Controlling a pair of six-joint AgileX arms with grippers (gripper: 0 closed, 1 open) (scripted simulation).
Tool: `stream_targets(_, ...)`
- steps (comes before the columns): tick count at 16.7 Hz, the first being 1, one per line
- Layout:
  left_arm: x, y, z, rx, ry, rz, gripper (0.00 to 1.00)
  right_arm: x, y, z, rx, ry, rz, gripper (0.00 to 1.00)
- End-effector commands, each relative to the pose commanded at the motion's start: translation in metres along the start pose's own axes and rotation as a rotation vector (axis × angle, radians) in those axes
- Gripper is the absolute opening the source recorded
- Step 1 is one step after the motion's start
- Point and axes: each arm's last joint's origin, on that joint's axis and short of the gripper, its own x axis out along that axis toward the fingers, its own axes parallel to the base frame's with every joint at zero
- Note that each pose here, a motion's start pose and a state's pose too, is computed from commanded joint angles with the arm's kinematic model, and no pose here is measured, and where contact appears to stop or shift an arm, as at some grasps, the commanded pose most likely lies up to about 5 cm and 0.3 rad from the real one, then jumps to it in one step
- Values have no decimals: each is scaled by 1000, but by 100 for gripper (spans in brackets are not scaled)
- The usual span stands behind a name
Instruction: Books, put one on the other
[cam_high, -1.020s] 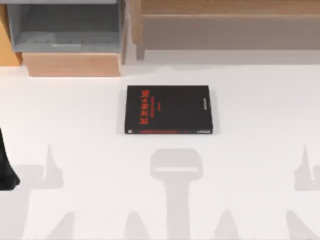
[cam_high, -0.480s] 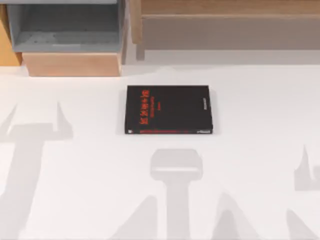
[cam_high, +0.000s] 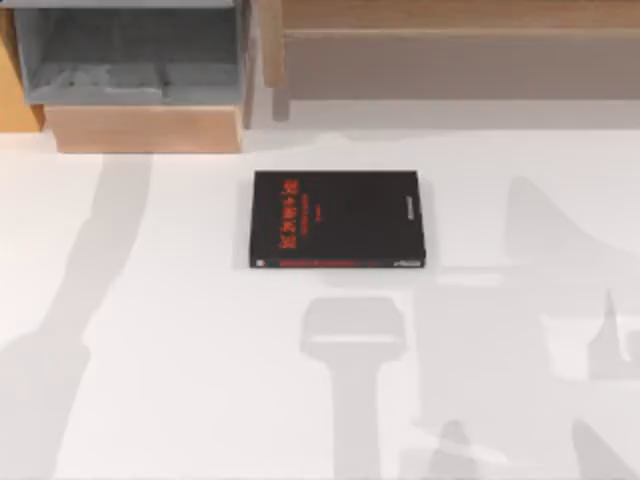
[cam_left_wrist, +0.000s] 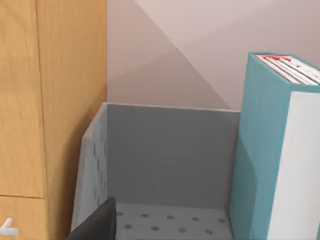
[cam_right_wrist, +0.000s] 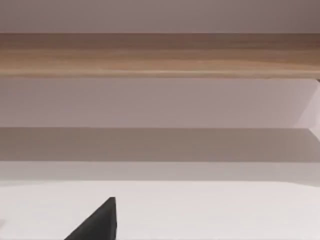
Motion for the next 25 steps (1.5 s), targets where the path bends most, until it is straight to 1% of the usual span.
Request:
stream_targets(3,54,-23,-29,6,26,-14,100,0,0,0,0,0,0,100)
stream_targets(5,78,-36,-49,14,41,-22,100,0,0,0,0,0,0,100)
stream_targets(7,94,-45,-64,22,50,-26,100,0,0,0,0,0,0,100)
stream_targets(10,103,-50,-74,28,55,-29,100,0,0,0,0,0,0,100)
stream_targets(15,103,-48,-75,29,59,-25,100,0,0,0,0,0,0,100)
stream_targets(25,133,-51,-76,28,55,-29,100,0,0,0,0,0,0,100)
